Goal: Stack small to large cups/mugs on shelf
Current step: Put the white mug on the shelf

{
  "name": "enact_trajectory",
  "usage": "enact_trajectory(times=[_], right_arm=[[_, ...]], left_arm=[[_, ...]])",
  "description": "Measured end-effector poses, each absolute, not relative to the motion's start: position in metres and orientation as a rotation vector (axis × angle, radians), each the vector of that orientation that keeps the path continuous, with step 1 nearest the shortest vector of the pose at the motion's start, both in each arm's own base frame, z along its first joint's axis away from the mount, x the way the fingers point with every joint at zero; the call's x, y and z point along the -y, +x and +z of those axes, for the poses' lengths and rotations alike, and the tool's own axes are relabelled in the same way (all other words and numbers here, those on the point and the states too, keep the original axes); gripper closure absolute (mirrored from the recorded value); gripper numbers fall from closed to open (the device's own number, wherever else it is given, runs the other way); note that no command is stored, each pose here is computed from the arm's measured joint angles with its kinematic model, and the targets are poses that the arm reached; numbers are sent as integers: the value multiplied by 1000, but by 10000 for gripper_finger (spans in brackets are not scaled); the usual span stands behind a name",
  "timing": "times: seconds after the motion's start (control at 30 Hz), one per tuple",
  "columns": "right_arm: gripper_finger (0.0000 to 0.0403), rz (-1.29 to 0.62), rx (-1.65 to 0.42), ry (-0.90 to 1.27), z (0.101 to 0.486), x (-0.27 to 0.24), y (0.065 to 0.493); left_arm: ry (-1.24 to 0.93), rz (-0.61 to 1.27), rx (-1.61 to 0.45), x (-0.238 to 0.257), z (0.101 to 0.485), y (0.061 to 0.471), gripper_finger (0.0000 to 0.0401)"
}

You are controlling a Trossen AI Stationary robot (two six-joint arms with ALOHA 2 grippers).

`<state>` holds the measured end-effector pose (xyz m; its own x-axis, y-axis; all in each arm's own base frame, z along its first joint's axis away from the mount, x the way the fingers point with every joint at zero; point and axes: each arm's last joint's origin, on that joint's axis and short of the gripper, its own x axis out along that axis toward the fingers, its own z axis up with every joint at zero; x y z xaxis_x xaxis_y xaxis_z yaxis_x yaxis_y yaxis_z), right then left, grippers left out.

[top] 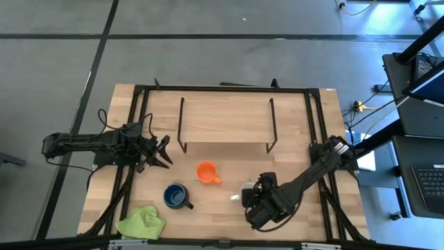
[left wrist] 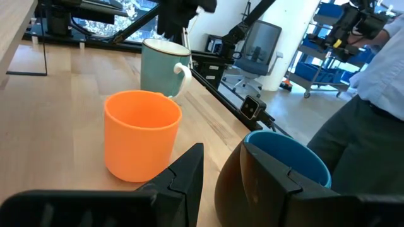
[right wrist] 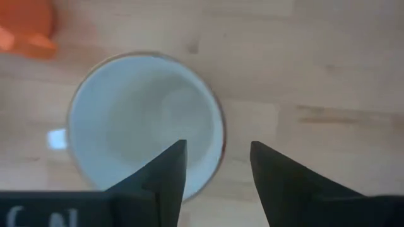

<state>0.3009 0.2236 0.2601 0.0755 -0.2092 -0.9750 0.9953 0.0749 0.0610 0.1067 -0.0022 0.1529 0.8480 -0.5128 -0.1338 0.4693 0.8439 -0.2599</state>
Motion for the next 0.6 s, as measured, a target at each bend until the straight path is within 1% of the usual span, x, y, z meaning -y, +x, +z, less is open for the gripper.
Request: enact_trajectory(times=[0.13,0.47,0.6], right_arm=[[227,-1225,-1059,965,254,-221,303],[227,-1241,-1093,881,229,-223,314],[239,-1257,-1082,835,217,-225,318]], left_arm=[[-222,-522,-202,2,153,107,302],[-222,-522,-202,2,153,107,302],[-222,-522,-202,2,153,107,302]])
